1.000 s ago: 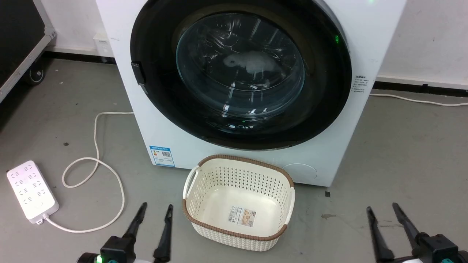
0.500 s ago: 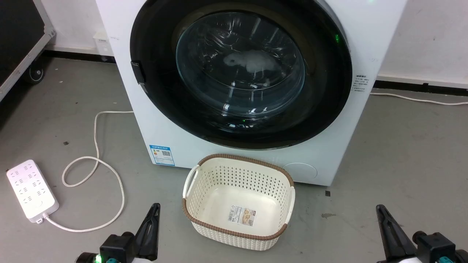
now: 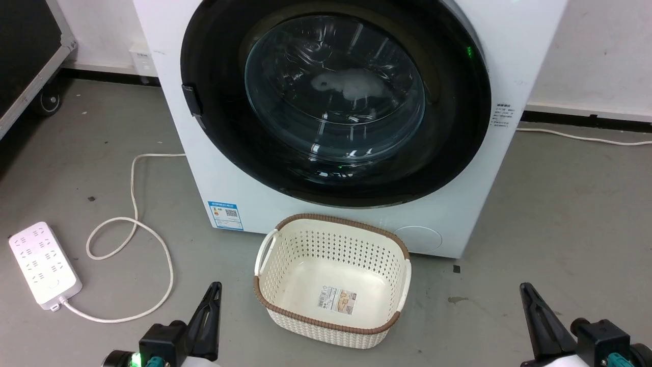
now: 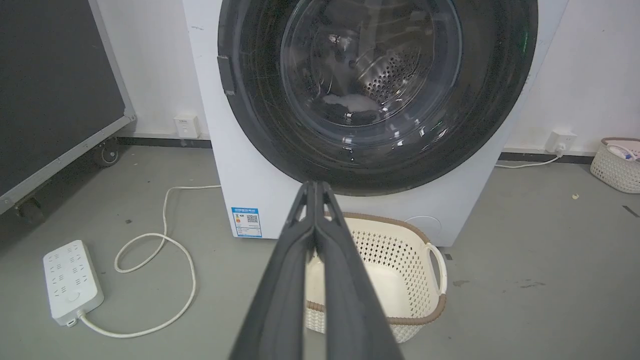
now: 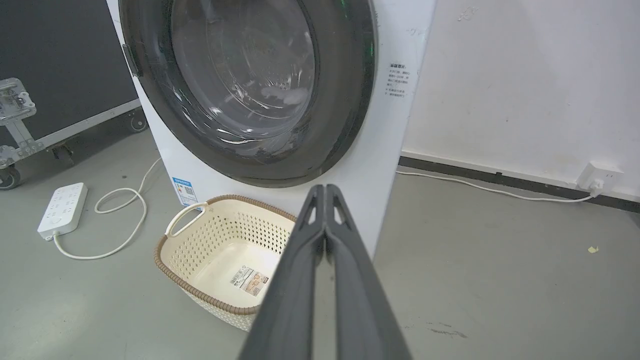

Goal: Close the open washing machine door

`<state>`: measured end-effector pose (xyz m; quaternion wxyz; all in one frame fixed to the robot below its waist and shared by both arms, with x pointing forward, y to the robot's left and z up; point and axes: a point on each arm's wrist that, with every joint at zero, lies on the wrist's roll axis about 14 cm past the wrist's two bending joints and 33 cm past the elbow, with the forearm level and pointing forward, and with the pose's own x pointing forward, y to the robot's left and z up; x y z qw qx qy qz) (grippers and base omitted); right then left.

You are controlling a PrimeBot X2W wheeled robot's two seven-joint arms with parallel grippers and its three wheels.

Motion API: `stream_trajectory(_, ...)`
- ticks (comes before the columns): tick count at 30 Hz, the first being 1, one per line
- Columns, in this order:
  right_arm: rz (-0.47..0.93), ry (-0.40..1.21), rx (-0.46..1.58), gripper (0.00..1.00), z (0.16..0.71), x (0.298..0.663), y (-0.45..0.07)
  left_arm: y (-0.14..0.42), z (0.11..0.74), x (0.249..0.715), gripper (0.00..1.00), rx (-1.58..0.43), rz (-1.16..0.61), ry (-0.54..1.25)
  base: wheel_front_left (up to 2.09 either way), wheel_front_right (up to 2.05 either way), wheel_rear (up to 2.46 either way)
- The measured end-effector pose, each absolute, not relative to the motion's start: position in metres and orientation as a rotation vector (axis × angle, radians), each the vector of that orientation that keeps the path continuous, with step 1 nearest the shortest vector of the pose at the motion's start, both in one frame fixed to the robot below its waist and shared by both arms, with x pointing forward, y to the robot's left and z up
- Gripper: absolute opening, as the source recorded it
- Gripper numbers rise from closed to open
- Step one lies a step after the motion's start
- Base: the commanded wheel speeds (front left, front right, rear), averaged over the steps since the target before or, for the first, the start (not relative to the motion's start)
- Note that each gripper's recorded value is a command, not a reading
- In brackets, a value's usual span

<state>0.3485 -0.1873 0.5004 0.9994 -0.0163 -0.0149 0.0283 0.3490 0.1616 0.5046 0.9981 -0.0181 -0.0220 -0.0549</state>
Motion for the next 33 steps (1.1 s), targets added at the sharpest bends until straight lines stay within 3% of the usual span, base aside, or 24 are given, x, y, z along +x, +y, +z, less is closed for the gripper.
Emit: stream_trajectory(33,0.085,-0.009,-0.038,0.0,0.508,0.357,-0.177,0.167,0.511,0.358,0.0,0.0,-0.07,-0.019,0.0,0.0,0.0)
